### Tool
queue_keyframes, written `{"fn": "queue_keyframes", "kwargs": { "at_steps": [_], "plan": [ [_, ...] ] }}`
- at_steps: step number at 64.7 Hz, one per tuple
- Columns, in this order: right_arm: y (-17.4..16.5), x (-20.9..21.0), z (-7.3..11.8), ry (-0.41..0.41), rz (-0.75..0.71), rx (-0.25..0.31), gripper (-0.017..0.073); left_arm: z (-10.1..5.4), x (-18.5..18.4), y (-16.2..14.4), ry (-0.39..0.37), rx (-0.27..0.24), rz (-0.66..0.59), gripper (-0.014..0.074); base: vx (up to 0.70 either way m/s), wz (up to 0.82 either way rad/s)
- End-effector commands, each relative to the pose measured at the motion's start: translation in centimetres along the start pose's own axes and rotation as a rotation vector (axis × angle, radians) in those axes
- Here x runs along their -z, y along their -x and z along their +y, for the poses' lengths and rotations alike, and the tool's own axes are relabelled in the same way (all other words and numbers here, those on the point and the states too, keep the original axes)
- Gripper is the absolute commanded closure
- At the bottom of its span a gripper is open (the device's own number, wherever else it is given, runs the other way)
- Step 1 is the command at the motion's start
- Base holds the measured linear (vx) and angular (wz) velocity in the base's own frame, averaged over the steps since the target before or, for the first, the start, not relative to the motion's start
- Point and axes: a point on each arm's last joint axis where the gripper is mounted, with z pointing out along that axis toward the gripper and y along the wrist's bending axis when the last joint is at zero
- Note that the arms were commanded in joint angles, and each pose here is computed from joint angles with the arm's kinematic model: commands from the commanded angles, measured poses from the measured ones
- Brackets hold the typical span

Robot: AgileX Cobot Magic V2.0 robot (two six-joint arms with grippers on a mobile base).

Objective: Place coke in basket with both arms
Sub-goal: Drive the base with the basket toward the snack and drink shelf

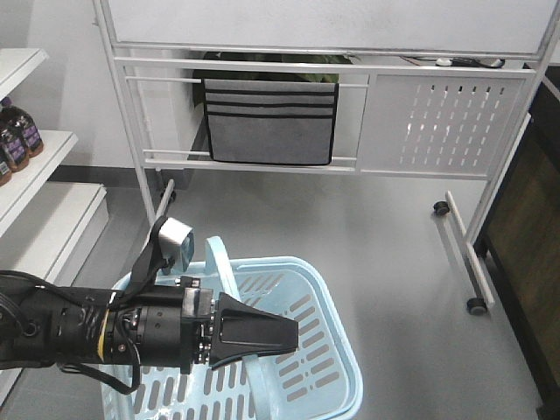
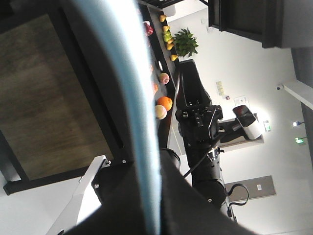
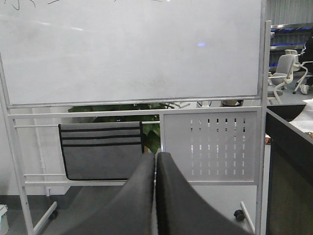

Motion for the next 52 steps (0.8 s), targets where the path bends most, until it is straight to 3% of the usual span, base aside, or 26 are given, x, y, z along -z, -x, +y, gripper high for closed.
{"fn": "queue_keyframes", "kwargs": {
  "at_steps": [1, 52],
  "plan": [
    [0.16, 0.08, 0.0, 0.001, -0.07, 0.012, 0.0564, -3.46, 0.41, -0.29, -0.244, -0.047, 0.045, 0.0601, 0.29, 0.0],
    [0.16, 0.08, 0.0, 0.001, -0.07, 0.012, 0.0564, -3.46, 0.41, -0.29, -0.244, -0.047, 0.045, 0.0601, 0.27, 0.16]
  ]
}}
